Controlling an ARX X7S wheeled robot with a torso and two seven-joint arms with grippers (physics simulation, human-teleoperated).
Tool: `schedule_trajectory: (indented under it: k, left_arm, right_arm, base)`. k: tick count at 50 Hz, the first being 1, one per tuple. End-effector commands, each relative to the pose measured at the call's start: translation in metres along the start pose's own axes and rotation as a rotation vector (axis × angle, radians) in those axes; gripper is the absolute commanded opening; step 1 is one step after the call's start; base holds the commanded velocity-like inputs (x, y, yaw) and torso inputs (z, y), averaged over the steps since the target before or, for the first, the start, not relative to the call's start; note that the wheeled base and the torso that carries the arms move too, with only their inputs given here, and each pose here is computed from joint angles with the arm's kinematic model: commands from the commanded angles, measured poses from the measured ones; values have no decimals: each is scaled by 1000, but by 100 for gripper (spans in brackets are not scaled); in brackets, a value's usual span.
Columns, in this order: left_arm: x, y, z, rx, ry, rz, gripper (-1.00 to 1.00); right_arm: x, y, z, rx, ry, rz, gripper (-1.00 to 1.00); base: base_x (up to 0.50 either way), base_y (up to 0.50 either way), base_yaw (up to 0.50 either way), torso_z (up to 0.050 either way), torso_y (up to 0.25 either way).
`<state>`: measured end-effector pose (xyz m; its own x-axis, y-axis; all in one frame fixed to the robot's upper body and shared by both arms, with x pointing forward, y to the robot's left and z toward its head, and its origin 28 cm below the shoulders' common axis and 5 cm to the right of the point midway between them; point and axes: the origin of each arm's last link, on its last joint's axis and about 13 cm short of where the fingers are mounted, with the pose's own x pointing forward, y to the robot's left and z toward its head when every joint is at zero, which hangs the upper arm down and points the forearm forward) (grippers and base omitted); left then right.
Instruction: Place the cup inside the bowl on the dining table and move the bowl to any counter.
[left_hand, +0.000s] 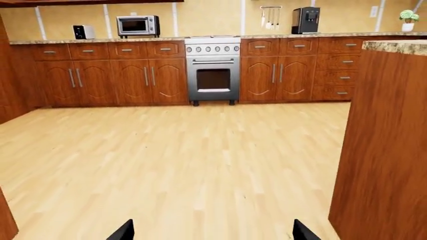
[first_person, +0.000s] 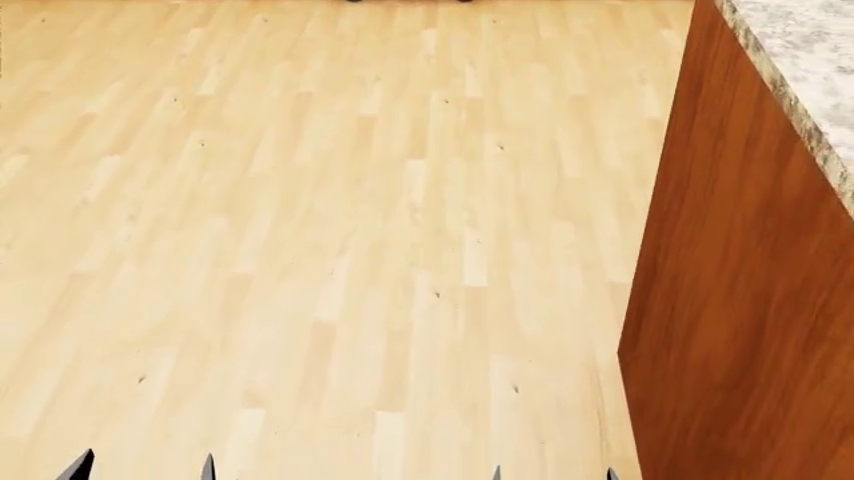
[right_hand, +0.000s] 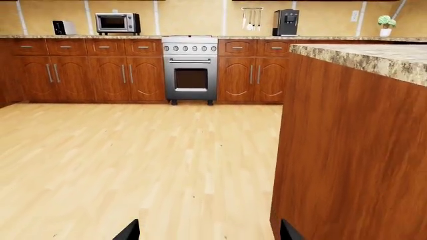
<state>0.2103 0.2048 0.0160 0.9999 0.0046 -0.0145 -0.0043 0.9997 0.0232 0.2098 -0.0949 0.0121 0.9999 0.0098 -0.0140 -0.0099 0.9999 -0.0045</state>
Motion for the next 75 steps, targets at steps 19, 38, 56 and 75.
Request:
schedule_trajectory:
  k: [19, 38, 56, 75]
  left_arm:
    - [3, -2, 0, 0, 0, 0, 100]
    - [0, 0, 0, 0, -1, -1, 100]
    - [2, -1, 0, -1, -1, -2, 100]
    - [1, -1, 0, -1, -2, -4, 100]
  right_arm:
    - [0, 0, 0, 6, 4, -6, 100]
    - [0, 0, 1, 19, 1, -4, 100]
    - [0, 0, 1, 20, -3, -2, 100]
    - [0, 0, 1, 18, -8, 1, 100]
  base:
    - [-500, -62, 0, 0, 0]
    - [-416, -443, 0, 0, 0]
    - [-326, -481, 0, 0, 0]
    - [-81, -500, 0, 0, 0]
